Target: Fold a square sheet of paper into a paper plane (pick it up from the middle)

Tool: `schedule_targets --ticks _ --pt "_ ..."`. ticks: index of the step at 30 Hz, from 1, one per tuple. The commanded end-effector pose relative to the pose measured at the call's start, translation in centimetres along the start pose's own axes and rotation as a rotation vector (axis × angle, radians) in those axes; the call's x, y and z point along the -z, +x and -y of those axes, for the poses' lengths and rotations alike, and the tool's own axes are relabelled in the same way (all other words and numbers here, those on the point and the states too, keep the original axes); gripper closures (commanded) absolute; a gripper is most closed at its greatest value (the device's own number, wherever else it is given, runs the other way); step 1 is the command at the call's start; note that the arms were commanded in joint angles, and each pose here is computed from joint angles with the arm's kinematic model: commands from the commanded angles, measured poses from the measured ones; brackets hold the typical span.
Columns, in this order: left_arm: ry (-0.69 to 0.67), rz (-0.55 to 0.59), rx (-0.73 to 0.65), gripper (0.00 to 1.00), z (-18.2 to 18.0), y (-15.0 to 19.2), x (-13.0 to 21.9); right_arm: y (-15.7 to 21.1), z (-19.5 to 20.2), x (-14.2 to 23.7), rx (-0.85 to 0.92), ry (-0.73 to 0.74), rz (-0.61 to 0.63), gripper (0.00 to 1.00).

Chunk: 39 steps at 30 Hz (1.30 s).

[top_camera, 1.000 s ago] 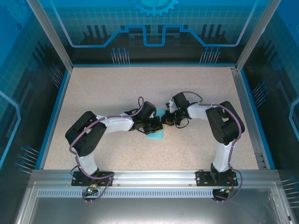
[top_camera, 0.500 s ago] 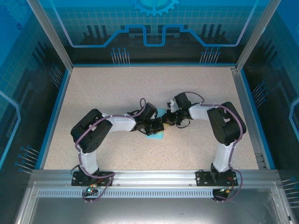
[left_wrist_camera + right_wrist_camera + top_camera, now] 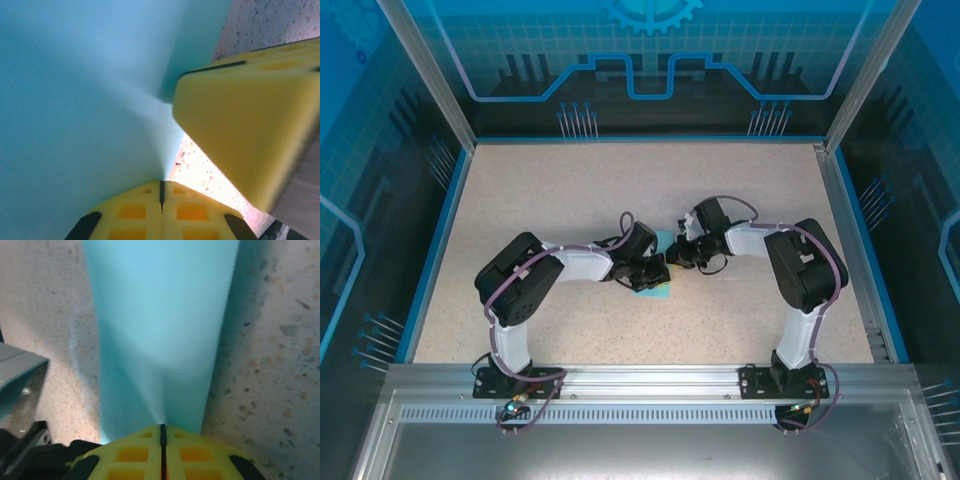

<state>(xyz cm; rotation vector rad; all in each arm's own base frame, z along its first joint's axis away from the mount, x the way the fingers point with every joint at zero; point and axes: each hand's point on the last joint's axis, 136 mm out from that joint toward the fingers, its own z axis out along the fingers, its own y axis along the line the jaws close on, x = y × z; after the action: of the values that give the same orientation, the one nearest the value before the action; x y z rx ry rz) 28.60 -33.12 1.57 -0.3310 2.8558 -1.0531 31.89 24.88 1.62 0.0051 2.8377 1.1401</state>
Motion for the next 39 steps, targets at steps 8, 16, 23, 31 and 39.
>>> schedule_targets --ticks 8,16,23,31,39 --pt "-0.112 -0.043 0.024 1.0 -2.6 1.5 0.0 -1.6 2.4 -0.3 -0.04 0.094 0.017 0.92" --pt "-0.14 -0.063 0.049 1.0 -3.8 2.2 0.0 -4.3 3.2 0.2 -0.066 0.115 0.069 0.92" --pt "-0.141 -0.07 0.053 1.0 -3.9 2.4 -0.1 -7.2 4.7 0.9 -0.077 0.167 0.126 0.92" --pt "-0.136 -0.072 0.048 1.0 -3.8 2.5 -0.2 -10.6 6.6 1.3 -0.116 0.184 0.177 0.92" --pt "-0.131 -0.072 0.041 1.0 -3.4 2.3 -0.2 -13.2 4.3 3.3 -0.058 0.179 0.226 0.92"
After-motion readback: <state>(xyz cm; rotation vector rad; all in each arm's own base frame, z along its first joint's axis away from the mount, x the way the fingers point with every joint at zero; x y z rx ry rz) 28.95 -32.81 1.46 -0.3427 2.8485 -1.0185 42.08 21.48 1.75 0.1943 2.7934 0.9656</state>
